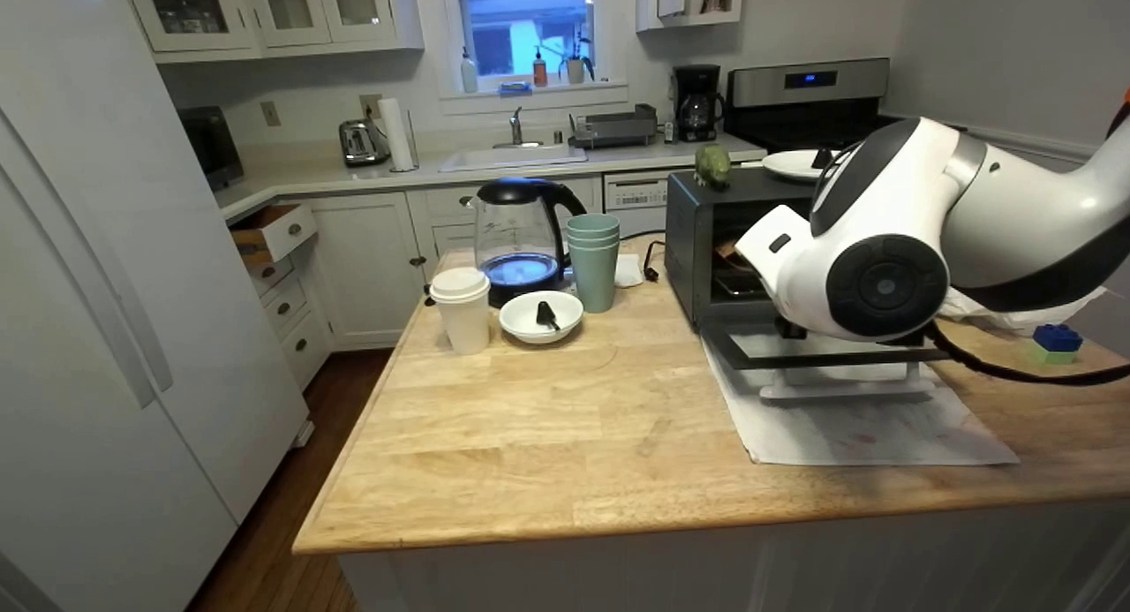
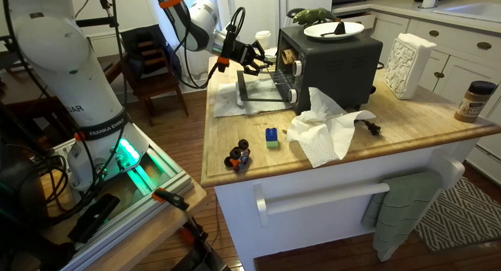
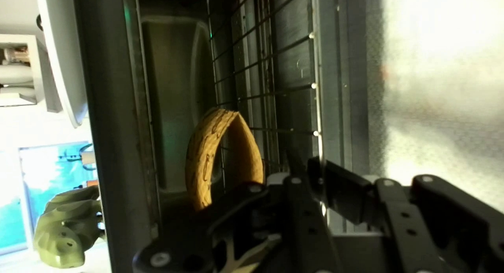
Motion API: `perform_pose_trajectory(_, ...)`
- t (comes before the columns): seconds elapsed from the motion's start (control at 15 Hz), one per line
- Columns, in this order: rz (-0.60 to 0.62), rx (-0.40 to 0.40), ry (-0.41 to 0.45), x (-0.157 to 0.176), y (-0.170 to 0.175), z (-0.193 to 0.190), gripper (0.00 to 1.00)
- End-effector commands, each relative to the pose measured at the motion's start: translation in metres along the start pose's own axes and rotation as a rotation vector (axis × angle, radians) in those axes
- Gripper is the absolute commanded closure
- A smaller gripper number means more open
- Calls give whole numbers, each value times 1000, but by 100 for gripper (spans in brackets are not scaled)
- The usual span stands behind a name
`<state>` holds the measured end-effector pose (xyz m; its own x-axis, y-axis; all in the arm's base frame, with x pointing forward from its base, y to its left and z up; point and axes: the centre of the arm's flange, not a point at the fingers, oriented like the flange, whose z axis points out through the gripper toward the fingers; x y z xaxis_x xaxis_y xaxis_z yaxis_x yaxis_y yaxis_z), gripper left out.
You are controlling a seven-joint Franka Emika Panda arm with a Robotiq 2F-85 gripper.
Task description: Pull out the toaster oven rack
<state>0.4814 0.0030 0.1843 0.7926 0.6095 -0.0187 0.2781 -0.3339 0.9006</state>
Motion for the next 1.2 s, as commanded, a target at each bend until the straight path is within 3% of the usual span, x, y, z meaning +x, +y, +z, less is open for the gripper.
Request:
perform_pose_trajectory(0.0,-27,31,-3,-31,0,-26,97)
perform_pose_trajectory(0.87,-83,104,62,-48,-5,-55,94)
perform_pose_trajectory(1.0,-86,107,68,-48,-5,-57,81)
perform_pose_trajectory(1.07,-87,114,69,-47,-6,-57,62)
perform_pose_trajectory(1.13,-96,132,73,-49,-10,-58,56)
